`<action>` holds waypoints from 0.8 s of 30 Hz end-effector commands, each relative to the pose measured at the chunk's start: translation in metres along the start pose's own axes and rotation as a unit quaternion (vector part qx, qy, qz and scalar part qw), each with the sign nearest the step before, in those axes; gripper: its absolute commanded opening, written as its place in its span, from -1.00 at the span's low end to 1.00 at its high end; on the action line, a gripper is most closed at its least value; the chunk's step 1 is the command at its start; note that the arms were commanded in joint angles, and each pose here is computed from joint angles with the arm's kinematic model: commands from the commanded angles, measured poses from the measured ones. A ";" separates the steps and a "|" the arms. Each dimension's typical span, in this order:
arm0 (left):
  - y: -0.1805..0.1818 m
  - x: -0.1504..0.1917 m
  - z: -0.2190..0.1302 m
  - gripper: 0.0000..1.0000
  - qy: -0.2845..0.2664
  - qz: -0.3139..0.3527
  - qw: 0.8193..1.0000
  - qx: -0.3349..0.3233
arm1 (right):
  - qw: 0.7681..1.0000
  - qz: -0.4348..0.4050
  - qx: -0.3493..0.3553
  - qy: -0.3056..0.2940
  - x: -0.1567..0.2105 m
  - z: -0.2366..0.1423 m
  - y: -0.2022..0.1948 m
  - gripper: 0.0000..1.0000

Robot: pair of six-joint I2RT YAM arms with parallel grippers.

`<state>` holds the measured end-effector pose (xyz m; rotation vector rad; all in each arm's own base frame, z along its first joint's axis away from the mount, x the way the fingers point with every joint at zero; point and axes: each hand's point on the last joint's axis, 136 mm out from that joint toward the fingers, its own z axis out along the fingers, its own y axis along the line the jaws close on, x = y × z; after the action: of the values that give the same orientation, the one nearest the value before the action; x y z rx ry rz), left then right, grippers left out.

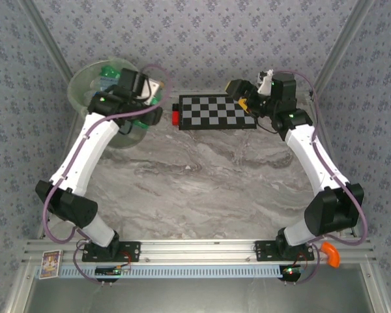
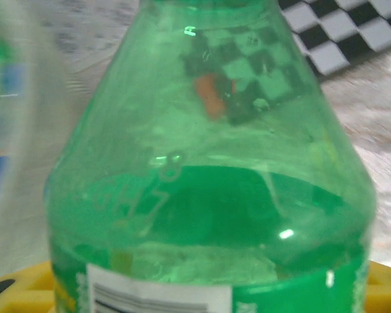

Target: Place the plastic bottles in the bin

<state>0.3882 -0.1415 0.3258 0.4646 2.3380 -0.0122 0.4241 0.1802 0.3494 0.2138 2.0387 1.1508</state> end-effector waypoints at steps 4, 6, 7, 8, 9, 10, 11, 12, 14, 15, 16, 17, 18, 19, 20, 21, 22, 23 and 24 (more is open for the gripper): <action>0.081 -0.023 -0.045 0.10 -0.044 -0.098 0.987 -0.116 | 0.998 -0.061 0.014 -0.013 0.005 -0.024 0.012 0.99; 0.105 -0.026 -0.053 0.08 -0.054 -0.126 0.980 -0.147 | 0.998 -0.065 0.015 -0.011 0.008 -0.025 0.011 0.99; 0.117 -0.028 -0.057 0.08 -0.060 -0.132 0.975 -0.167 | 0.998 -0.066 0.015 -0.010 0.009 -0.025 0.011 0.99; 0.128 -0.030 -0.061 0.08 -0.065 -0.133 0.970 -0.191 | 0.998 -0.066 0.015 -0.008 0.010 -0.025 0.010 0.99; 0.137 -0.032 -0.063 0.08 -0.067 -0.128 0.967 -0.211 | 0.998 -0.065 0.014 -0.007 0.011 -0.025 0.010 0.99; 0.146 -0.034 -0.065 0.09 -0.066 -0.118 0.963 -0.232 | 0.998 -0.065 0.014 -0.004 0.012 -0.025 0.010 0.99; 0.155 -0.036 -0.066 0.11 -0.064 -0.101 0.959 -0.257 | 0.998 -0.065 0.012 -0.002 0.013 -0.024 0.010 0.99; 0.163 -0.038 -0.066 0.13 -0.062 -0.088 0.955 -0.275 | 0.998 -0.067 0.010 -0.003 0.012 -0.025 0.012 0.99; 0.182 -0.040 -0.063 0.12 -0.055 -0.073 0.946 -0.311 | 0.998 -0.067 0.014 -0.002 0.010 -0.024 0.011 0.99; 0.192 -0.040 -0.063 0.12 -0.052 -0.075 0.941 -0.327 | 0.998 -0.068 0.016 0.000 0.010 -0.024 0.011 0.99; 0.201 -0.040 -0.063 0.10 -0.052 -0.083 0.936 -0.339 | 0.997 -0.070 0.017 0.003 0.010 -0.024 0.012 0.99; 0.207 -0.040 -0.060 0.08 -0.054 -0.093 0.933 -0.344 | 0.997 -0.070 0.017 0.007 0.011 -0.023 0.012 0.99; 0.210 -0.040 -0.056 0.08 -0.055 -0.098 0.932 -0.343 | 0.997 -0.070 0.016 0.008 0.011 -0.023 0.012 0.99; 0.213 -0.041 -0.051 0.08 -0.057 -0.102 0.932 -0.344 | 0.998 -0.067 0.016 0.011 0.011 -0.021 0.012 0.99; 0.216 -0.042 -0.045 0.08 -0.058 -0.104 0.930 -0.346 | 0.998 -0.065 0.015 0.014 0.011 -0.020 0.011 0.99; 0.219 -0.041 -0.038 0.08 -0.054 -0.103 0.930 -0.347 | 0.998 -0.065 0.014 0.016 0.011 -0.019 0.011 0.99; 0.221 -0.041 -0.032 0.08 -0.049 -0.100 0.929 -0.352 | 0.998 -0.063 0.016 0.018 0.011 -0.017 0.010 0.99; 0.225 -0.040 -0.025 0.08 -0.042 -0.094 0.929 -0.357 | 0.998 -0.063 0.017 0.020 0.011 -0.016 0.010 0.99; 0.228 -0.039 -0.019 0.08 -0.035 -0.089 0.928 -0.360 | 0.998 -0.064 0.017 0.020 0.011 -0.016 0.010 0.99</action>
<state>0.4666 0.0537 0.3845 -0.1051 2.1669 0.6473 0.4045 0.1772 0.3450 0.1170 2.0856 1.0447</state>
